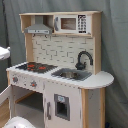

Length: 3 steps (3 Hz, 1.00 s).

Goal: Play with the kitchen

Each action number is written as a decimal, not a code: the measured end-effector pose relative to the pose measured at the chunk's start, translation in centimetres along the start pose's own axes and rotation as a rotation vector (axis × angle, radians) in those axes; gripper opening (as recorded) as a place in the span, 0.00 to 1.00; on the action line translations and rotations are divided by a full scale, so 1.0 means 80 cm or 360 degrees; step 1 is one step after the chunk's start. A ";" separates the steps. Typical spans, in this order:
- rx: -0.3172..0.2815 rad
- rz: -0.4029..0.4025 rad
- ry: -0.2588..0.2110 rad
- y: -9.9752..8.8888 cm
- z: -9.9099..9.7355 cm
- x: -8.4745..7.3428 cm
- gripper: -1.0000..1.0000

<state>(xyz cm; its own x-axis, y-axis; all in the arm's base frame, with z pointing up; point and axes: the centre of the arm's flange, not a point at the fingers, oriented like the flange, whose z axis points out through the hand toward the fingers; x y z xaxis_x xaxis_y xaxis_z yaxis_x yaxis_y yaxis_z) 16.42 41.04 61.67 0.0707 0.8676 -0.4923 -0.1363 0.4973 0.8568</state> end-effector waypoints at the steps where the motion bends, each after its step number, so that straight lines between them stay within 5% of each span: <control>1: -0.0025 -0.0087 0.0041 0.018 0.011 -0.001 1.00; 3: -0.0045 -0.0251 0.0144 0.043 0.054 -0.003 1.00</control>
<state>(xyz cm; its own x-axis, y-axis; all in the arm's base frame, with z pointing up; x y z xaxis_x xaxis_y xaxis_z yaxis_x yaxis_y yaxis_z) 20.21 42.55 65.40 0.0045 0.7742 -0.6329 -0.1587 0.6254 0.7640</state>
